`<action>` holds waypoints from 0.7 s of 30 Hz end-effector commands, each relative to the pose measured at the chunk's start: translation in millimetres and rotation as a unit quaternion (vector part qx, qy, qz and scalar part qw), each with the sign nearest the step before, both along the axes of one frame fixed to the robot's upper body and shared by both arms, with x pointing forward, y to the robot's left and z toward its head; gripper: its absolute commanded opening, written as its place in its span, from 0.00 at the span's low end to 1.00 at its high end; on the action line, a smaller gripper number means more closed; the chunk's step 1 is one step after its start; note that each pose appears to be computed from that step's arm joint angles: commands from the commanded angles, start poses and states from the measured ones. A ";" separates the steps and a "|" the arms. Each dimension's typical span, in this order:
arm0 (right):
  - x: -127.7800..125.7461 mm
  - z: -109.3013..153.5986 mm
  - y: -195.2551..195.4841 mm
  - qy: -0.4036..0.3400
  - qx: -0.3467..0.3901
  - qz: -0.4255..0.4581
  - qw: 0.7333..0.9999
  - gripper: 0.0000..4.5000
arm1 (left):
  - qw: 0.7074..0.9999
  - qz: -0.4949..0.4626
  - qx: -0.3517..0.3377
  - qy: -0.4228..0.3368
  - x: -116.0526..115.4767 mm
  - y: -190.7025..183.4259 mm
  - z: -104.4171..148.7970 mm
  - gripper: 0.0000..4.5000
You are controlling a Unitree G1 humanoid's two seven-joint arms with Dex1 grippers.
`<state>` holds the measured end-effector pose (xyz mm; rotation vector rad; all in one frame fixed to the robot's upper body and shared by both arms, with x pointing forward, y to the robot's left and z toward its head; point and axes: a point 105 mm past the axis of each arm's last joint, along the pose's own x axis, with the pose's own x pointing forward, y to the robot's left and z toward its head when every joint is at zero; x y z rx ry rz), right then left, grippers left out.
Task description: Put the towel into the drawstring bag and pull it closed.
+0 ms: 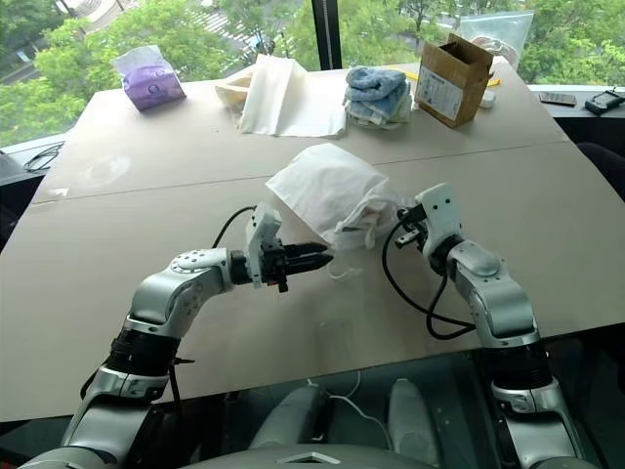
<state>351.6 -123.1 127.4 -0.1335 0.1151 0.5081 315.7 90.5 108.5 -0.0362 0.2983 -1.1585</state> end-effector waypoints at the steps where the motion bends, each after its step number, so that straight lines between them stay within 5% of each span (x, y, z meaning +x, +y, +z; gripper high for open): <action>1: -3.1 15.0 5.3 -0.027 0.000 0.010 1.000 0.00 | 0.999 -0.014 0.013 -0.027 3.0 -8.9 0.5 0.34; 13: -4.6 20.4 5.5 -0.032 0.004 0.004 0.999 0.00 | 0.998 -0.015 0.013 -0.054 10.8 -24.1 1.3 0.34; 18: -5.3 20.3 3.7 -0.030 0.008 0.000 1.000 0.00 | 0.997 -0.006 0.029 -0.076 11.3 -21.3 -1.2 0.02; 21: -3.6 17.4 -1.3 -0.027 0.011 -0.011 1.000 0.00 | 0.994 0.015 0.034 -0.103 12.8 -23.6 -0.1 0.02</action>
